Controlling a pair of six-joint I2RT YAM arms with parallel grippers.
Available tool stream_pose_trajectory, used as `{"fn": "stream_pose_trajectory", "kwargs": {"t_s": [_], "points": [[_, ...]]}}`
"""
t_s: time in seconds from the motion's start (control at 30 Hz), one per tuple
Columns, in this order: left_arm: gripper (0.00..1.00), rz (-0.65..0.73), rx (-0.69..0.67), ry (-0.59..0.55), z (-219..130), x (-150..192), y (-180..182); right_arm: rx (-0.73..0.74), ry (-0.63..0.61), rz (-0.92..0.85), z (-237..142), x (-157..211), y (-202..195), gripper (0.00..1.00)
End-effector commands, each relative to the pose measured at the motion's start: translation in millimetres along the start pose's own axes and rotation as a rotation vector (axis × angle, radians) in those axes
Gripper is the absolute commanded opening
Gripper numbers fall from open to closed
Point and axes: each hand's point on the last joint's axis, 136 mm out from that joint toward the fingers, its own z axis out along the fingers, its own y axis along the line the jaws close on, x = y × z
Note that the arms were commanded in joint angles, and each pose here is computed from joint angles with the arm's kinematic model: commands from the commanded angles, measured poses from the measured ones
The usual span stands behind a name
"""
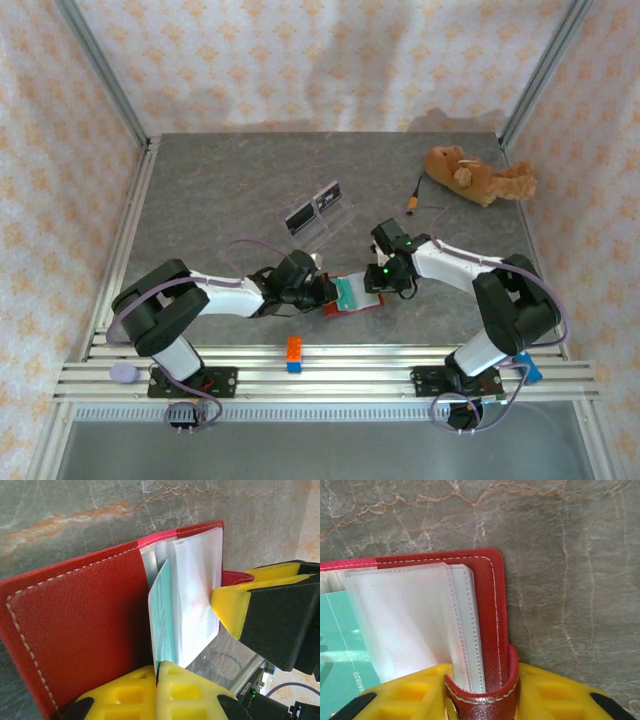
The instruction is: Put the credit cards into the card holder
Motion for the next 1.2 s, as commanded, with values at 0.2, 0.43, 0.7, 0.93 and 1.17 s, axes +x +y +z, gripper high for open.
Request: {"fn": "stream_pose_trajectory", "kwargs": {"t_s": [0.2,0.43,0.7,0.93,1.17], "points": [[0.00,0.037,0.035,-0.022,-5,-5,-3,-0.069,0.062,-0.019,15,14,10,0.33],[0.00,0.046,0.067,-0.032,-7,-6,-7,-0.079,0.078,-0.020,17,15,12,0.30],[0.00,0.036,0.088,-0.046,-10,-10,-7,-0.087,0.088,-0.021,19,17,12,0.30],[0.00,0.036,0.086,-0.048,-11,-10,-5,-0.091,0.090,-0.022,19,17,13,0.29],[0.00,0.008,0.133,-0.041,-3,-9,-6,-0.100,0.098,-0.022,20,17,15,0.29]]}}
